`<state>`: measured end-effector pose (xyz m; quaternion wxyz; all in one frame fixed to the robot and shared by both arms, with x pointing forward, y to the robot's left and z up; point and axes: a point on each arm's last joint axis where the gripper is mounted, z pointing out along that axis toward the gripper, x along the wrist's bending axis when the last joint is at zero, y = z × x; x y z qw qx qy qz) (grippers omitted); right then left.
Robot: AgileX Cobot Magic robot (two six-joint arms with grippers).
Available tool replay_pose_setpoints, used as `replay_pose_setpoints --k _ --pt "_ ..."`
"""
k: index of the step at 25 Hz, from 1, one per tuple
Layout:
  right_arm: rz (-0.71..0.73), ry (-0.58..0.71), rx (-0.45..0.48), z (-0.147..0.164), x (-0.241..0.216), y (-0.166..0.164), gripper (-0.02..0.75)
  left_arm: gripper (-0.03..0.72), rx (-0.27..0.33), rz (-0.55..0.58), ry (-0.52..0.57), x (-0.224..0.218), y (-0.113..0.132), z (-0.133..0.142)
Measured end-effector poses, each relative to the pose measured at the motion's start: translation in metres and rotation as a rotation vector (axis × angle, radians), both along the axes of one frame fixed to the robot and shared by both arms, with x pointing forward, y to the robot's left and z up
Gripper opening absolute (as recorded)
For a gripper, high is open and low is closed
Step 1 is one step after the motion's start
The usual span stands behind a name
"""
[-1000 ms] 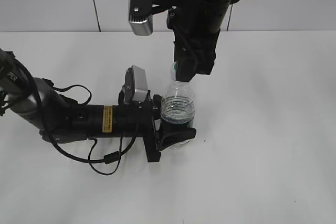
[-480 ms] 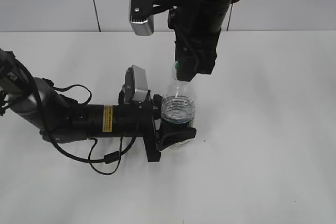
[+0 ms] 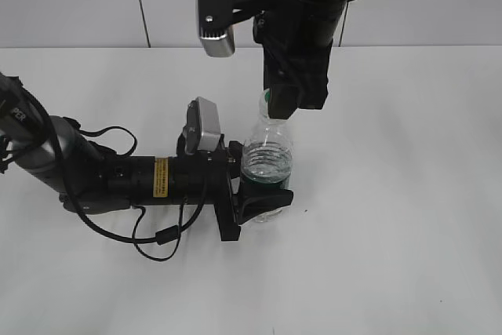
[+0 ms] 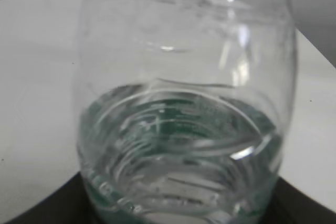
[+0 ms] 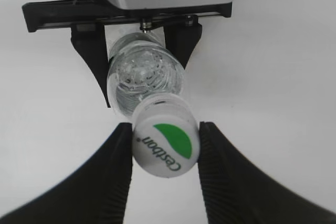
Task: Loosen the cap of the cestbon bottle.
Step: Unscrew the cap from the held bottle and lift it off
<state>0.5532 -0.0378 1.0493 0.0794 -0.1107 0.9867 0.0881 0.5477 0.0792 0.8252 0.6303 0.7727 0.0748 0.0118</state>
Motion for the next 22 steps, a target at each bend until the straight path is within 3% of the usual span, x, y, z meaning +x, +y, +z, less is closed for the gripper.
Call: replay_pose_setpoints --k 22 --pt "0.352 -0.085 -0.029 0.0006 0.0010 0.0020 0.294 0.403 0.000 0.001 0.005 0.0001 0.0003 0.0000"
